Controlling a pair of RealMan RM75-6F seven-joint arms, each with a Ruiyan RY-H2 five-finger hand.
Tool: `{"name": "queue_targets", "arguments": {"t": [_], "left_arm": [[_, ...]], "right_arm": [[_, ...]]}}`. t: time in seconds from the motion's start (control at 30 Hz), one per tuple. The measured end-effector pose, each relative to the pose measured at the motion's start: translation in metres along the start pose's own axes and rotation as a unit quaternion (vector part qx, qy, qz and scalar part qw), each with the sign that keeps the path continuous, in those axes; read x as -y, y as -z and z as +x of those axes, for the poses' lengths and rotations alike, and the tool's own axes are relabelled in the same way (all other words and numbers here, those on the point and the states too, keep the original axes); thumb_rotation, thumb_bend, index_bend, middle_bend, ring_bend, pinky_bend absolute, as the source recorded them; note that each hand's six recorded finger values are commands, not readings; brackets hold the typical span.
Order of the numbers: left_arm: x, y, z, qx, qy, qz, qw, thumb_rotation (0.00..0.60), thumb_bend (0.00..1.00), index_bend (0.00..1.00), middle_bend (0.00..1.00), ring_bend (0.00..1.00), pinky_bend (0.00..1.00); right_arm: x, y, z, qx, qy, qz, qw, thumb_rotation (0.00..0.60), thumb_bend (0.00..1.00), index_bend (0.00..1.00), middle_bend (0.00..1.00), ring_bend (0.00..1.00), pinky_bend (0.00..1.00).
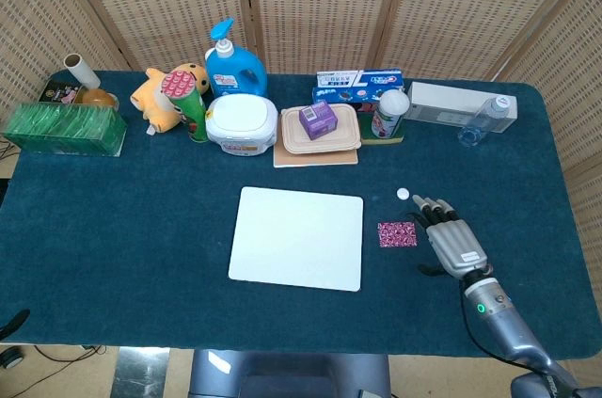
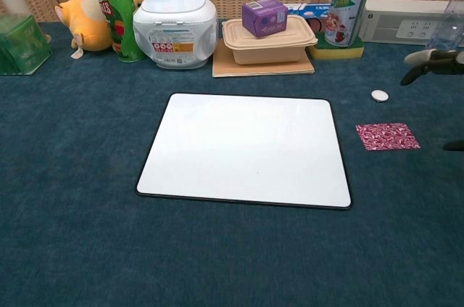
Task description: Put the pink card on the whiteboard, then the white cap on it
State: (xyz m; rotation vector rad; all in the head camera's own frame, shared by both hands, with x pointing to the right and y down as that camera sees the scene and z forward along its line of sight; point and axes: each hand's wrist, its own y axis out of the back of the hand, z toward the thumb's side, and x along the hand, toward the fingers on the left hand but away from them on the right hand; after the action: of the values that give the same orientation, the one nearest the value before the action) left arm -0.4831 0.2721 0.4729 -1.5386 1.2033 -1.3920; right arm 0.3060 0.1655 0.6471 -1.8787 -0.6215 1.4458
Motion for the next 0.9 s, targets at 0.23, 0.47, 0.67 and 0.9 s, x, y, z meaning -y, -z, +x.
{"name": "queue_targets", "arguments": {"t": [0.23, 0.47, 0.67, 0.9], "left_arm": [[0.000, 0.002, 0.003, -0.008, 0.000, -0.001, 1.0000, 0.600, 0.11, 0.00, 0.00, 0.00, 0.00], [0.001, 0.002, 0.003, -0.008, 0.003, 0.001, 1.0000, 0.600, 0.11, 0.00, 0.00, 0.00, 0.00], [0.002, 0.001, 0.003, -0.009, 0.005, 0.003, 0.9999, 0.600, 0.11, 0.00, 0.00, 0.00, 0.00], [0.002, 0.002, 0.004, -0.010, 0.005, 0.003, 0.9999, 0.600, 0.11, 0.00, 0.00, 0.00, 0.00]], "right_arm": [[0.008, -0.021, -0.032, 0.007, -0.032, -0.009, 0.9994, 0.576, 0.23, 0.23, 0.00, 0.00, 0.00], [0.014, -0.025, -0.050, 0.023, -0.049, -0.017, 0.9984, 0.576, 0.22, 0.23, 0.00, 0.00, 0.00], [0.017, -0.023, -0.061, 0.038, -0.062, -0.008, 0.9973, 0.575, 0.22, 0.23, 0.00, 0.00, 0.00], [0.019, -0.018, -0.065, 0.051, -0.063, 0.006, 0.9967, 0.575, 0.22, 0.27, 0.00, 0.00, 0.00]]}}
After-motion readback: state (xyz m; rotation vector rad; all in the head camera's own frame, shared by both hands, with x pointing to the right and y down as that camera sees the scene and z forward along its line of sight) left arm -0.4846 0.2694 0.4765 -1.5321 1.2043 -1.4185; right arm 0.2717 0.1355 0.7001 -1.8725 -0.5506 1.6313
